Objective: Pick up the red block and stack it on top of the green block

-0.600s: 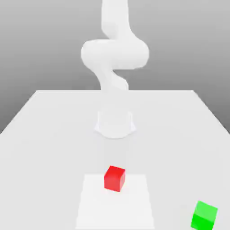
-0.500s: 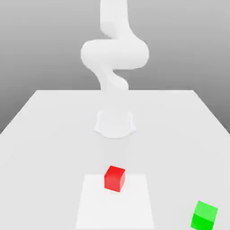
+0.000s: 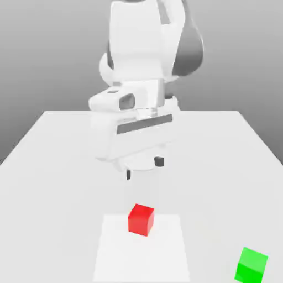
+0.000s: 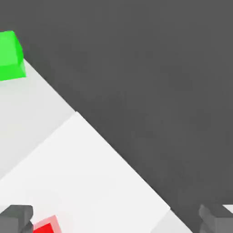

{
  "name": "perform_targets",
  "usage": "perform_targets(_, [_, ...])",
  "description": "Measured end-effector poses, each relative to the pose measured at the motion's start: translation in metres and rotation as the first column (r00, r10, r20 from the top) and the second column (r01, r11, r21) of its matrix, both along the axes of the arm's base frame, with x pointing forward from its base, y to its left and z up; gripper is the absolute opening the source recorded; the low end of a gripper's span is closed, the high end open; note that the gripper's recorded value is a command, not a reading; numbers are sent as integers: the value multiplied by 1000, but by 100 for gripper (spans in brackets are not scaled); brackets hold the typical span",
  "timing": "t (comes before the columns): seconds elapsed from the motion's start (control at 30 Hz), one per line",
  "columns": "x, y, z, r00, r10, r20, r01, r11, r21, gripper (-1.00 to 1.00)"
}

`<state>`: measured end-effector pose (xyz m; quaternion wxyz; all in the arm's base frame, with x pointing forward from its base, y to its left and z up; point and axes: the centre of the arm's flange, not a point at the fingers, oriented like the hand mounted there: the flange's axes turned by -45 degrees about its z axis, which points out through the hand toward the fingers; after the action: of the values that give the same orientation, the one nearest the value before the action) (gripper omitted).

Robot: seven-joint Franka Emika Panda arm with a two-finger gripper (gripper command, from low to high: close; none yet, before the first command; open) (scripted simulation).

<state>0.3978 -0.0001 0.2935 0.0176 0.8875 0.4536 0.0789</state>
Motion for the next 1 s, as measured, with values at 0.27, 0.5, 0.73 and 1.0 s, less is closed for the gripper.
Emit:
perform_targets(0.27, [-46, 1, -99, 957, 248, -150, -256, 966, -41, 0])
perform_targets(0.5, [-49, 0, -148, 957, 246, -155, -255, 966, -41, -100])
perform_targets(0.73, [-49, 0, -148, 956, 246, -157, -255, 966, -40, -100])
perform_targets(1.0, [-48, -2, -96, 958, 241, -155, -250, 967, -40, -100])
